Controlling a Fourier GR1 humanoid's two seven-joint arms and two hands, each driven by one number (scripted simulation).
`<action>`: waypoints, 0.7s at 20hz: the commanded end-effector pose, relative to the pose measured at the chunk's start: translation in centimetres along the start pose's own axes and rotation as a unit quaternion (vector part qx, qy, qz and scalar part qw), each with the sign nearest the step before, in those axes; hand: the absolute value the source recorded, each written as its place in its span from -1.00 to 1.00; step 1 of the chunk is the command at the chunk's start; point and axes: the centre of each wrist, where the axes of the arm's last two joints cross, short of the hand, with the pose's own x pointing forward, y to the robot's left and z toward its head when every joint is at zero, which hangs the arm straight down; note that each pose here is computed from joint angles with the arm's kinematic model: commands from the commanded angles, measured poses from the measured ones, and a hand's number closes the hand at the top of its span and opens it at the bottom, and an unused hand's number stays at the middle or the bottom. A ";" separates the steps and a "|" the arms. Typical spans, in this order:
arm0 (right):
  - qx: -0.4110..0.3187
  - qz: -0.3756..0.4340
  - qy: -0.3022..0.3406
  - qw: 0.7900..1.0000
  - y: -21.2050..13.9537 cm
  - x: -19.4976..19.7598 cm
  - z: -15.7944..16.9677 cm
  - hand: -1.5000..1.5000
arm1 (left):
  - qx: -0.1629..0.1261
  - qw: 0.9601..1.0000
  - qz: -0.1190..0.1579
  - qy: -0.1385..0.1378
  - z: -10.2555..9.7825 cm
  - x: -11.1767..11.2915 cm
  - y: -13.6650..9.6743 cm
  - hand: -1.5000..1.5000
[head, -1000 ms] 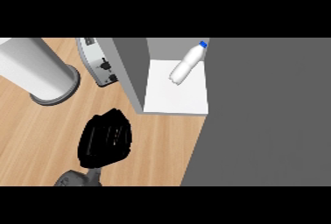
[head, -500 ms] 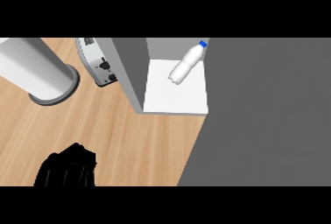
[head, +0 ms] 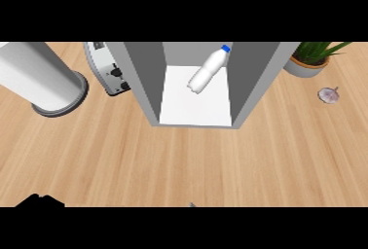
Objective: Pick up the bottled water, place it into the cabinet and close the cabinet
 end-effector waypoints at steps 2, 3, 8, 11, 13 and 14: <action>-0.011 -0.034 -0.008 0.999 1.1 2.1 -4.5 1.00 | 0.007 1.000 -0.005 -0.006 1.3 2.9 2.3 1.00; -0.016 -0.034 -0.010 0.999 1.0 1.5 -5.7 1.00 | 0.016 1.000 -0.012 -0.007 1.2 2.5 2.6 1.00; -0.043 -0.027 0.007 0.999 -1.0 0.5 -10.6 1.00 | 0.015 1.000 0.002 -0.010 2.3 3.3 3.5 1.00; -0.044 -0.020 0.006 0.999 -2.1 -1.4 -11.6 1.00 | 0.018 1.000 -0.013 -0.014 2.6 5.6 4.5 1.00; -0.045 -0.016 0.018 0.999 -3.2 -1.5 -14.1 1.00 | 0.015 1.000 -0.009 -0.007 4.0 4.7 5.2 1.00; -0.035 -0.024 0.019 0.999 -3.8 -1.4 -13.9 1.00 | 0.018 1.000 0.002 -0.009 3.4 4.7 5.4 1.00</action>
